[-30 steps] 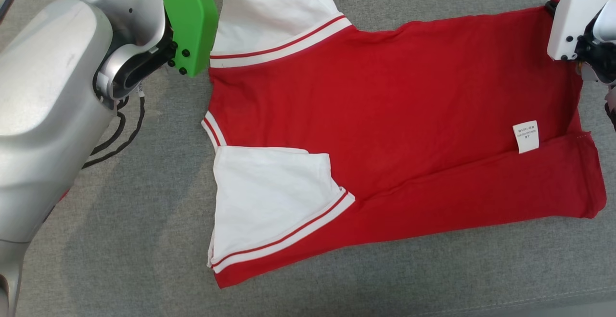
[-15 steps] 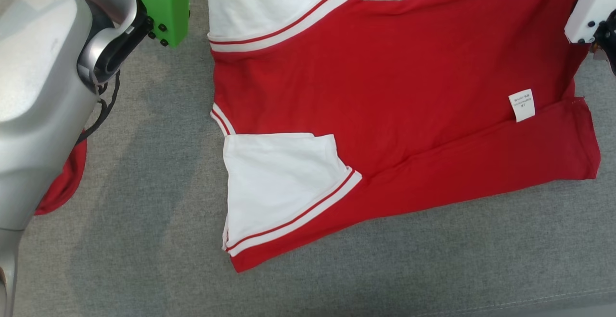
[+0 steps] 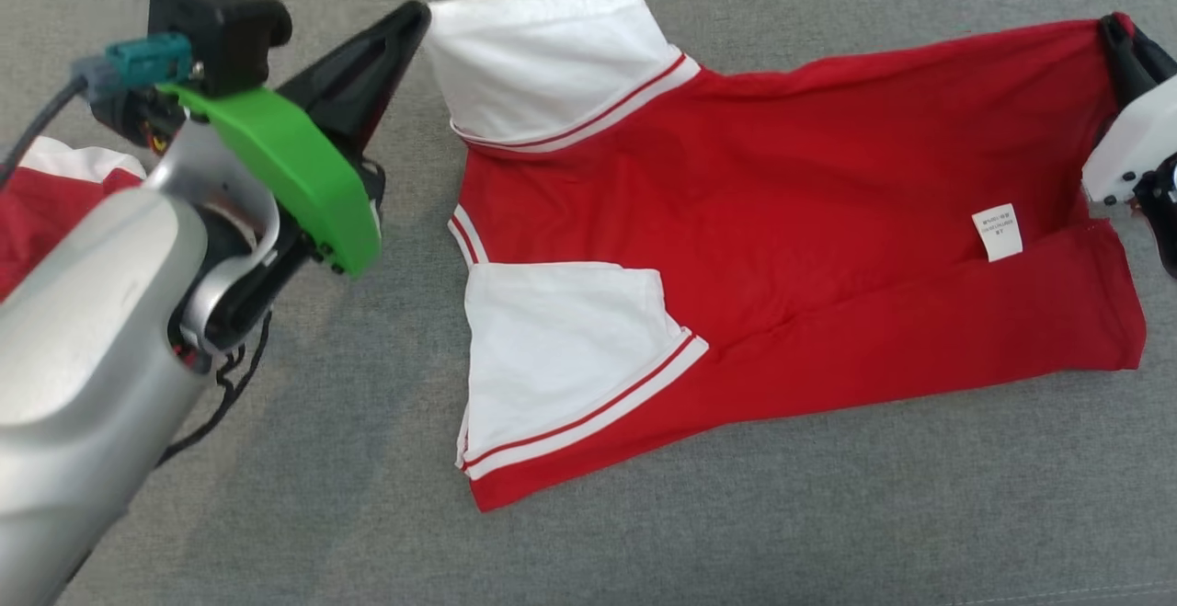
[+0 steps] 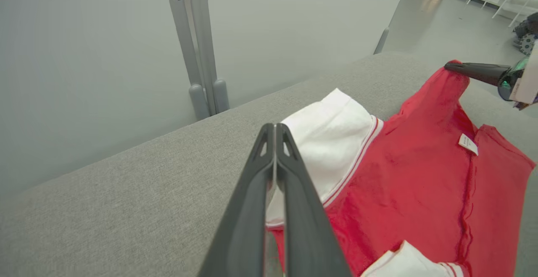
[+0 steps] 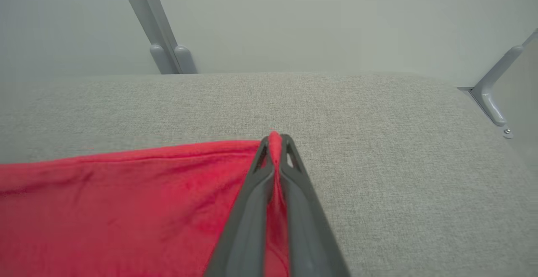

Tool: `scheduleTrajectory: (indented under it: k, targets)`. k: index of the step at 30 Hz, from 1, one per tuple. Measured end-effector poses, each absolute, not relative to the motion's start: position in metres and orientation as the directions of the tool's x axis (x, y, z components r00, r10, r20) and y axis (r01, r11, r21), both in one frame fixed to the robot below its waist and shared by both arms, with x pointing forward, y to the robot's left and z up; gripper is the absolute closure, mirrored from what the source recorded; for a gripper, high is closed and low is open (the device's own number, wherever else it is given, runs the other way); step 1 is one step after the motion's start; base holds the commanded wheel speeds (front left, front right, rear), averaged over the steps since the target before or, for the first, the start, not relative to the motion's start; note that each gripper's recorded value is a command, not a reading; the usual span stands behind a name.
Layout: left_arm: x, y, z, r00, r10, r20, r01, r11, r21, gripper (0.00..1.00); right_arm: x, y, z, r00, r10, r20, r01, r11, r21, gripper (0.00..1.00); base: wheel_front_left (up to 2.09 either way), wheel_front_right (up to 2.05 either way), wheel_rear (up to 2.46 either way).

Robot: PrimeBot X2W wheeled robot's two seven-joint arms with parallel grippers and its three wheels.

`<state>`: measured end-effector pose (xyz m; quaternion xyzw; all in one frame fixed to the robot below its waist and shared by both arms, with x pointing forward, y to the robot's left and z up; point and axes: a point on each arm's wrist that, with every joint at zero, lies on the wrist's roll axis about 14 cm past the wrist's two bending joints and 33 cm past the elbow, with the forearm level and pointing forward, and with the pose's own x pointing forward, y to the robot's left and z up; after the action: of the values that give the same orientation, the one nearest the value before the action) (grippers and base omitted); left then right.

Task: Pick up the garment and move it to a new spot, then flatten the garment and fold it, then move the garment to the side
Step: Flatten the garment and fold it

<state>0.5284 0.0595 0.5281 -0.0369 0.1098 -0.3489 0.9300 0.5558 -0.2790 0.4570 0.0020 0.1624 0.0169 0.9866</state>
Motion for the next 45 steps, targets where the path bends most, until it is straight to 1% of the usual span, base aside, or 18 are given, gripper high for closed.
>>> scheduleTrajectory:
  k: [8,17,26,27,28,29,30,31,32,36,39,43,44,45]
  targets:
    - [0.477,0.065,0.529,0.742,-0.653,-0.153,0.615,0.753,-0.232,1.00,0.535,-0.280,0.455,0.953,0.044,-0.298,-0.042,0.999,0.016,1.00,0.00,0.00,0.00]
    - [0.423,0.059,0.501,0.727,-0.651,-0.218,0.561,0.746,-0.359,1.00,0.501,-0.287,0.435,0.943,0.025,-0.332,-0.010,0.999,0.045,1.00,0.00,0.00,0.00]
    - [0.388,0.056,0.472,0.699,-0.648,-0.301,0.525,0.752,-0.398,1.00,0.477,-0.284,0.416,0.928,0.026,-0.372,-0.001,0.998,0.068,1.00,0.00,0.00,0.00]
    - [0.385,0.054,0.469,0.695,-0.651,-0.306,0.526,0.750,-0.402,1.00,0.474,-0.283,0.414,0.924,0.030,-0.382,-0.004,0.998,0.070,0.90,0.00,0.00,0.00]
    - [0.383,0.052,0.468,0.695,-0.651,-0.306,0.526,0.750,-0.400,1.00,0.471,-0.281,0.413,0.922,0.034,-0.386,-0.005,0.997,0.076,0.64,0.00,0.00,0.00]
    - [0.382,0.052,0.466,0.695,-0.649,-0.310,0.523,0.752,-0.402,1.00,0.469,-0.280,0.412,0.920,0.036,-0.390,-0.005,0.997,0.080,0.00,0.00,0.00,0.00]
    - [0.380,0.051,0.463,0.697,-0.645,-0.313,0.520,0.755,-0.399,0.90,0.467,-0.280,0.412,0.920,0.036,-0.390,-0.004,0.996,0.084,0.00,0.00,0.00,0.00]
    - [0.380,0.052,0.462,0.708,-0.634,-0.310,0.514,0.764,-0.390,0.36,0.465,-0.281,0.413,0.922,0.032,-0.385,0.002,0.996,0.088,0.00,0.00,0.00,0.00]
    - [0.380,0.052,0.462,0.717,-0.625,-0.309,0.508,0.772,-0.382,0.00,0.464,-0.282,0.415,0.924,0.029,-0.380,0.007,0.996,0.092,0.00,0.00,0.00,0.00]
    - [0.377,0.051,0.467,0.760,-0.593,-0.265,0.480,0.788,-0.386,0.00,0.447,-0.291,0.414,0.925,0.006,-0.381,0.034,0.995,0.098,0.00,0.00,0.00,0.00]
    - [0.376,0.060,0.471,0.817,-0.532,-0.220,0.437,0.822,-0.364,0.00,0.433,-0.300,0.417,0.929,-0.018,-0.371,0.059,0.994,0.097,0.00,0.00,0.00,0.00]
    - [0.372,0.075,0.474,0.896,-0.414,-0.163,0.346,0.879,-0.329,0.00,0.411,-0.296,0.416,0.937,-0.029,-0.348,0.081,0.987,0.136,0.00,0.00,0.00,0.00]
    - [0.370,0.081,0.477,0.923,-0.358,-0.144,0.300,0.901,-0.313,0.00,0.400,-0.295,0.416,0.942,-0.042,-0.332,0.099,0.982,0.159,0.00,0.00,0.00,0.00]
    - [0.371,0.083,0.480,0.933,-0.335,-0.132,0.286,0.912,-0.295,0.00,0.396,-0.295,0.416,0.943,-0.048,-0.328,0.109,0.980,0.168,0.00,0.00,0.00,0.00]
